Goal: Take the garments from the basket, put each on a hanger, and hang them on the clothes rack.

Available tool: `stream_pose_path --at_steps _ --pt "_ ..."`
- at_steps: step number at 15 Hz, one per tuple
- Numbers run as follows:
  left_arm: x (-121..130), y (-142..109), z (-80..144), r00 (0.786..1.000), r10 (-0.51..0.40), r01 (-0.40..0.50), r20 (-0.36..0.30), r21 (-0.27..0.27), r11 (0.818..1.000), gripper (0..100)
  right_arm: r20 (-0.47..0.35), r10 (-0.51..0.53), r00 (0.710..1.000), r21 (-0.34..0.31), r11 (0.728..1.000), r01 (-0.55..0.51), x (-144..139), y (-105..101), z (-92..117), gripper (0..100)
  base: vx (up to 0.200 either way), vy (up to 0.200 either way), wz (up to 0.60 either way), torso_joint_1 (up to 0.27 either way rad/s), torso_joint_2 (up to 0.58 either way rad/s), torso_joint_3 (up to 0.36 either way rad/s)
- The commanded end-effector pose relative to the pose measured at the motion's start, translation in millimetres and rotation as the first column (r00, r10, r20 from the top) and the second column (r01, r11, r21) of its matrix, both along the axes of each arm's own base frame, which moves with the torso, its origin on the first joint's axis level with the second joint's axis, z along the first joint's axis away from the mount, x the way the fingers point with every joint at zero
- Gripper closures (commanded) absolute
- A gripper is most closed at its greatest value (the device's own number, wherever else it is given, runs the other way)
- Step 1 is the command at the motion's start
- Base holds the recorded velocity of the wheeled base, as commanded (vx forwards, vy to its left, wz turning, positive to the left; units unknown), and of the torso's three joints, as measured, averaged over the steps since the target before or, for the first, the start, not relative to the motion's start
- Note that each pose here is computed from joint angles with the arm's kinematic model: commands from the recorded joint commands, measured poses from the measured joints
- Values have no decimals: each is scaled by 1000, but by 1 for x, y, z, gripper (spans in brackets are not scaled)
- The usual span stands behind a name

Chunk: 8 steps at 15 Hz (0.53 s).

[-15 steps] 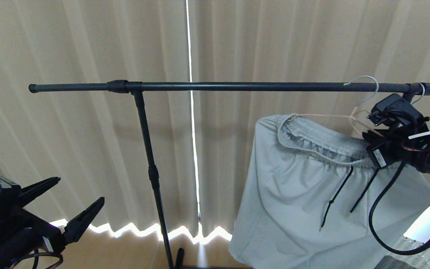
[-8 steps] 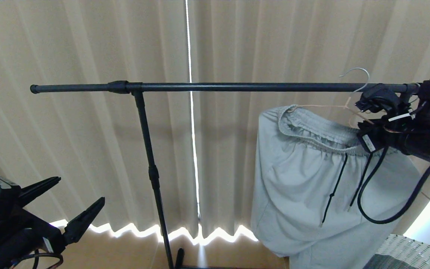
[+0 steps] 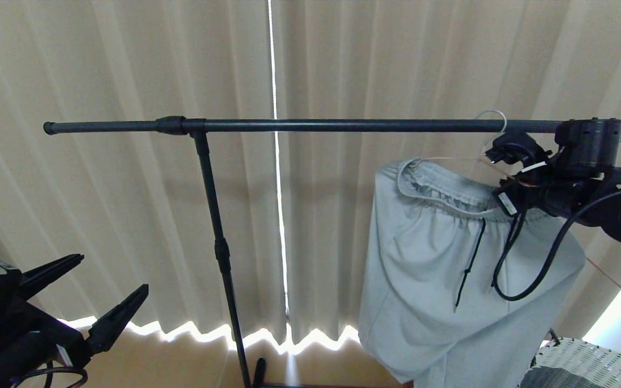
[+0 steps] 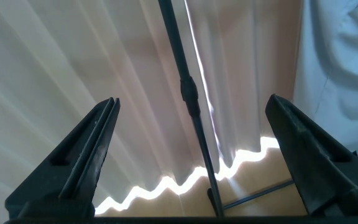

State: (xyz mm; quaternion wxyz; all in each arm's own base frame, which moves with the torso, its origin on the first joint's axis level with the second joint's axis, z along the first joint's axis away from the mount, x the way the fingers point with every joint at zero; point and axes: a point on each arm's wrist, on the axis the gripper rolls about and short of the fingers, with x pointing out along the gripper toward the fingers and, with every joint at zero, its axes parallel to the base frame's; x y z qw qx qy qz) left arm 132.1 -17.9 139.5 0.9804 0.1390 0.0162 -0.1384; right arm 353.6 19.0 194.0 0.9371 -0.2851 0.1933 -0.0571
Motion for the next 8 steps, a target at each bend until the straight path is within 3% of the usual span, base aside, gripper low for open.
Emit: stream_pose_path --at_steps 1,7,8 --pt "0 0 0 1000 0 0 1 0 1000 0 -25 2 1000 -3 1000 -2 7 2 -10 100 0 0 0 0 0 0" --pt "0 0 0 1000 2 -2 -4 -1 1000 0 -30 40 999 -3 999 -40 4 15 -12 100 0 0 0 0 0 0" --pt "0 0 0 1000 2 -2 -4 -1 1000 0 -26 47 999 2 999 -47 3 15 -12 0 0 0 0 0 0 0"
